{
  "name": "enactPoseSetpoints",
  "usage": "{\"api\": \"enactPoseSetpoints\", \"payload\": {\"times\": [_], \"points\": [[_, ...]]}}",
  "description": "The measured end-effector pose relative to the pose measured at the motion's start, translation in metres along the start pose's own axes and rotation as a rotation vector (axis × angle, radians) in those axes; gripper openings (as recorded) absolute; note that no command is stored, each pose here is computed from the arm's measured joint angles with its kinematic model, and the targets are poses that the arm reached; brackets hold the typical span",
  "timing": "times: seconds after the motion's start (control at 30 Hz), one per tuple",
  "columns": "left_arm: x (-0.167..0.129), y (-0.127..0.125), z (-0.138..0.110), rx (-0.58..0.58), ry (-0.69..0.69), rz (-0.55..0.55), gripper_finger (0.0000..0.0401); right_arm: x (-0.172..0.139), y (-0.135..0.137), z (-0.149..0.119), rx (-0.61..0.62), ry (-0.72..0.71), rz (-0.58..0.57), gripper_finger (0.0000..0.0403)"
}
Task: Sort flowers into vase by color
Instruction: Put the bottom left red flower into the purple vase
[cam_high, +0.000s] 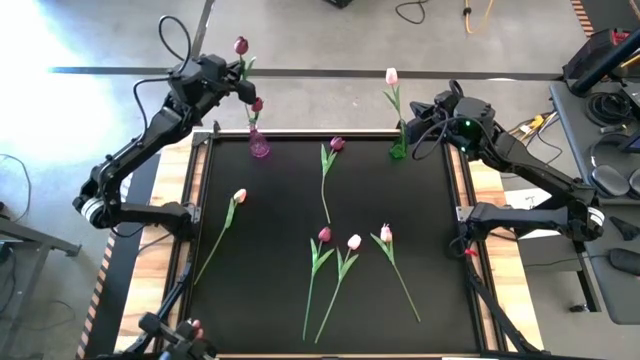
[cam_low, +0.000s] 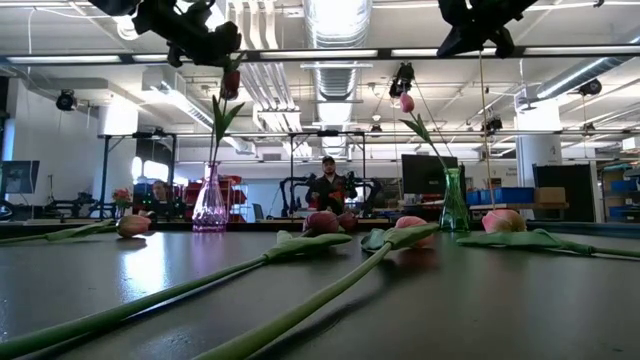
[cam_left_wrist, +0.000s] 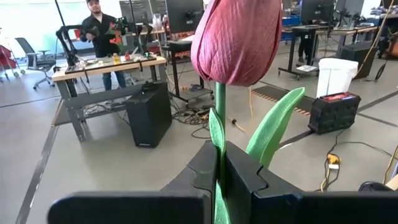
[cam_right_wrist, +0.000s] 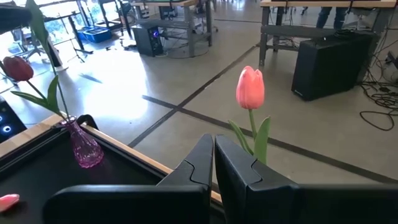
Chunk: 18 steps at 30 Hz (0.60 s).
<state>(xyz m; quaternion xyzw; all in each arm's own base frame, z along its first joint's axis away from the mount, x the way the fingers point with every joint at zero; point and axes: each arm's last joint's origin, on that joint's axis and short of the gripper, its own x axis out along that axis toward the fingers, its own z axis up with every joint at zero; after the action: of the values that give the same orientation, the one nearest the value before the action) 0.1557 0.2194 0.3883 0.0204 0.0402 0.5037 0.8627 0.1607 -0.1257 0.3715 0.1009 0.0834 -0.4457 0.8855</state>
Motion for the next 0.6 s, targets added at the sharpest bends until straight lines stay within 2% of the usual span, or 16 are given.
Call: {"api": "enactPoseSetpoints", "payload": {"times": [0.37,0.6], "points": [[-0.008,-0.002,-0.038,-0.038,-0.057,-0.012,0.0000,0.000,0.000,0.000,0.000,0.001,0.000,0.0009],[-0.018,-0.003,-0.074,-0.110,-0.074,-0.017,0.0000,0.000,0.000,0.000,0.003,0.000,0.000,0.0009]]}}
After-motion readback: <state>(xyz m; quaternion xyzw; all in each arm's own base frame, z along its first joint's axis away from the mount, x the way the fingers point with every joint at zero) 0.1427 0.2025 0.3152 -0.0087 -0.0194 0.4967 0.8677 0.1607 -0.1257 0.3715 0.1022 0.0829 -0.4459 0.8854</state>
